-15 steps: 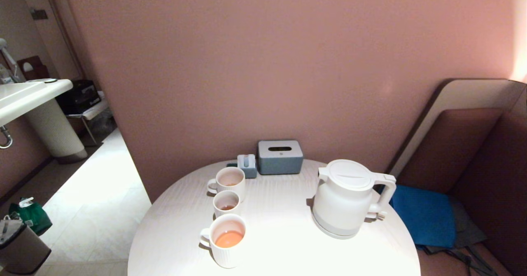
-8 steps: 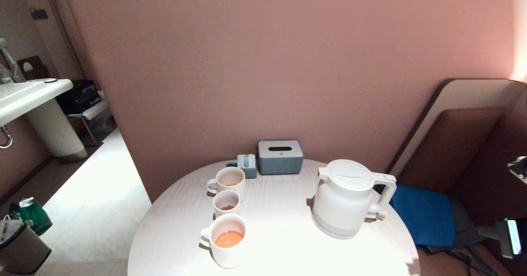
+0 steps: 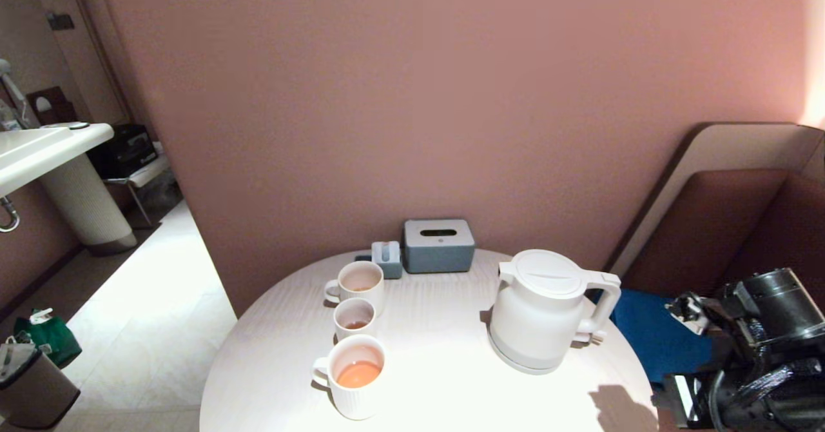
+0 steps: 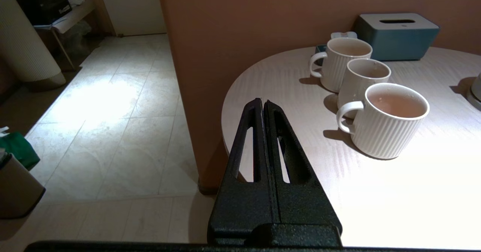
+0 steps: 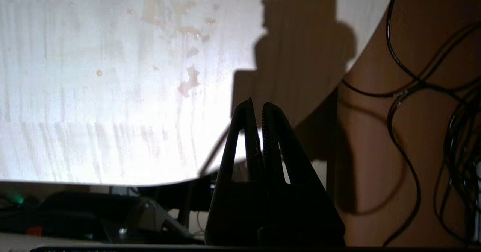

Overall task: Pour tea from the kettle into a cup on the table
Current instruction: Pick up the kettle

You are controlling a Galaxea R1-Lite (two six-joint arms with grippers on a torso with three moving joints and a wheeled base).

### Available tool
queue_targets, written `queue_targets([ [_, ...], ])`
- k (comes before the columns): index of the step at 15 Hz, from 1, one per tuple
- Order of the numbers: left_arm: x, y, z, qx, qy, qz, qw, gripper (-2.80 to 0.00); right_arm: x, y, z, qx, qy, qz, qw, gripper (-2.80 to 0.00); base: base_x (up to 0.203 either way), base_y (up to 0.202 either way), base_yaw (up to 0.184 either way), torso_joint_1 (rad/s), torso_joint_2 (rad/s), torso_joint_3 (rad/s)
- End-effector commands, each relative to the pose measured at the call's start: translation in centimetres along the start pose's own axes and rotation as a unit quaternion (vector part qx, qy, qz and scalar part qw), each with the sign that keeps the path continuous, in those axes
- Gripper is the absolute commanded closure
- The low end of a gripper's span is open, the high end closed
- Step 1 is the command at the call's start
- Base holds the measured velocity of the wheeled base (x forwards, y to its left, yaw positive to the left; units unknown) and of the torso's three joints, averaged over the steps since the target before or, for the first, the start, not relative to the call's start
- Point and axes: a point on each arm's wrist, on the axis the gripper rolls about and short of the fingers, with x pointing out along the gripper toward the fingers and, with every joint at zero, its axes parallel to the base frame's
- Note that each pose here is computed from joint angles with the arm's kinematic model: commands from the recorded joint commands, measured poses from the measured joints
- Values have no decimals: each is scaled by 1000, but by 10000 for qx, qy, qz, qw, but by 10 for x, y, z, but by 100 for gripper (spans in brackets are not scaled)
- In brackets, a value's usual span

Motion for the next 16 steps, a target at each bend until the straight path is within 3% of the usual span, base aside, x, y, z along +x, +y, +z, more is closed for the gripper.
queue_targets([
  [1, 0, 0, 0, -2, 0, 3, 10000, 0, 27, 4, 0, -82, -168, -12, 9998, 0, 0, 0, 0, 0, 0, 0],
  [6, 0, 0, 0, -2, 0, 3, 10000, 0, 44, 6, 27, -9, -1213, -364, 9919, 0, 0, 0, 0, 0, 0, 0],
  [11, 0, 0, 0, -2, 0, -1, 10000, 0, 29, -1, 33, 50, -1166, -648, 9910, 0, 0, 0, 0, 0, 0, 0],
  [12, 0, 0, 0, -2, 0, 3, 10000, 0, 29, -1, 33, 11, -1178, -665, 9908, -162, 0, 0, 0, 0, 0, 0],
  [13, 0, 0, 0, -2, 0, 3, 10000, 0, 28, -1, 35, 32, -1220, -669, 9903, -280, 0, 0, 0, 0, 0, 0],
  [16, 0, 0, 0, -2, 0, 3, 10000, 0, 33, -2, 43, 75, -1239, -755, 9894, -280, 0, 0, 0, 0, 0, 0],
])
